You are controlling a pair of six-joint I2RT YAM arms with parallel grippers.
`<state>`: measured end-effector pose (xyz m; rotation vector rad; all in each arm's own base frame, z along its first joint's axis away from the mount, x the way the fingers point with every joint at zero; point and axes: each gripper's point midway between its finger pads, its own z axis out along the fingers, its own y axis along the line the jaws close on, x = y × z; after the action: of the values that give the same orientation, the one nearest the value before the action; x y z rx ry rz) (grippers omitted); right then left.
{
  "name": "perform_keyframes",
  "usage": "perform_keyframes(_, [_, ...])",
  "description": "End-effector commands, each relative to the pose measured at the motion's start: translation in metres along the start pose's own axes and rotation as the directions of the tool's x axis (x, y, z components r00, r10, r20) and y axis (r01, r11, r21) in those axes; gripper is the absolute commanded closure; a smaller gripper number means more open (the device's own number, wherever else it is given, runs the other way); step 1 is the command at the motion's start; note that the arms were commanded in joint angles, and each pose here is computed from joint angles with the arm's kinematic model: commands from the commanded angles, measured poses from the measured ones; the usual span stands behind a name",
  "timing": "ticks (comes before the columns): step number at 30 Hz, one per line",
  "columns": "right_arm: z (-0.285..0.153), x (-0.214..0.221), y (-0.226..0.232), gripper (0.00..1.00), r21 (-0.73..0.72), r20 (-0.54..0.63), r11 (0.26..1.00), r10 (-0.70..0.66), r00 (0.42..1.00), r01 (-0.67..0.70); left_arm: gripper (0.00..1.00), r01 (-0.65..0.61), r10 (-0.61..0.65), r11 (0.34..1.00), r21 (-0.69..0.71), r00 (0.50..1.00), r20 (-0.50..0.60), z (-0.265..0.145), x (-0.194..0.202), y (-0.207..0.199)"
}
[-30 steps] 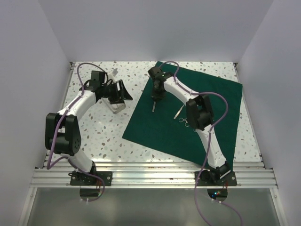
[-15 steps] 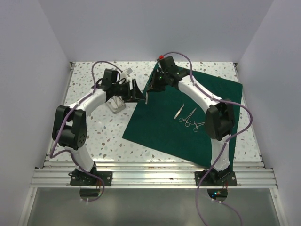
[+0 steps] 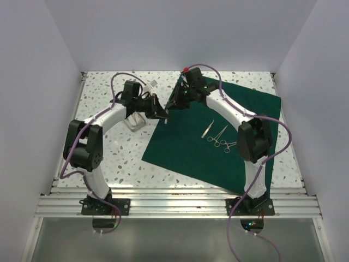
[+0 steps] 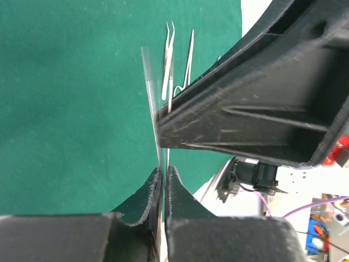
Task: Prepare the surgical pack
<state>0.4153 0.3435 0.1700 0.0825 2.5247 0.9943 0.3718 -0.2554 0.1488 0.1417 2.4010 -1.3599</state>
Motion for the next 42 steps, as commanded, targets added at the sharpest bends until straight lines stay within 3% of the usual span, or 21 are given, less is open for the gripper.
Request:
perform_keyframes(1, [-0.016, -0.016, 0.013, 0.67, -0.039, 0.037, 0.999, 0.0, 0.999, 0.001, 1.0, -0.006, 0.006, 1.0, -0.009, 1.0, 0.01, 0.0, -0.008, 0.004])
perform_keyframes(4, [-0.029, -0.031, -0.026, 0.4, 0.128, 0.063, 0.991, 0.026, 0.998, -0.034, 1.0, 0.072, -0.059, 0.983, -0.168, 0.995, 0.08, -0.025, -0.02, 0.043])
perform_keyframes(6, [-0.042, -0.036, -0.06, 0.34, 0.22, 0.069, 0.972, 0.072, 0.995, -0.085, 1.0, 0.13, -0.099, 0.94, -0.316, 0.989, 0.113, -0.044, -0.02, 0.073])
perform_keyframes(11, [-0.059, -0.026, -0.106, 0.32, 0.308, 0.063, 0.941, 0.124, 0.99, -0.138, 1.0, 0.288, -0.174, 0.813, -0.506, 0.949, 0.261, -0.095, -0.03, 0.131])
perform_keyframes(17, [-0.059, -0.011, -0.118, 0.32, 0.328, 0.028, 0.935, 0.135, 0.991, -0.136, 1.0, 0.393, -0.216, 0.684, -0.614, 0.914, 0.344, -0.119, -0.032, 0.163])
perform_keyframes(23, [-0.058, -0.011, -0.126, 0.31, 0.346, 0.012, 0.93, 0.131, 0.991, -0.127, 1.0, 0.438, -0.254, 0.618, -0.653, 0.897, 0.361, -0.116, -0.031, 0.183])
perform_keyframes(27, [-0.059, -0.008, -0.133, 0.31, 0.366, 0.005, 0.921, 0.137, 0.991, -0.13, 1.0, 0.443, -0.265, 0.614, -0.653, 0.895, 0.359, -0.111, -0.032, 0.191])
perform_keyframes(32, [-0.062, -0.007, -0.144, 0.31, 0.407, 0.011, 0.903, 0.145, 0.989, -0.137, 0.86, 0.428, -0.266, 0.638, -0.64, 0.903, 0.338, -0.104, -0.039, 0.194])
perform_keyframes(36, [-0.064, -0.007, -0.16, 0.32, 0.463, 0.019, 0.873, 0.166, 0.986, -0.156, 0.6, 0.409, -0.247, 0.646, -0.644, 0.911, 0.331, -0.107, -0.043, 0.19])
perform_keyframes(42, [-0.074, -0.004, -0.199, 0.38, 0.624, 0.037, 0.76, 0.203, 0.978, -0.181, 0.45, 0.363, -0.202, 0.684, -0.633, 0.928, 0.314, -0.119, -0.046, 0.164])
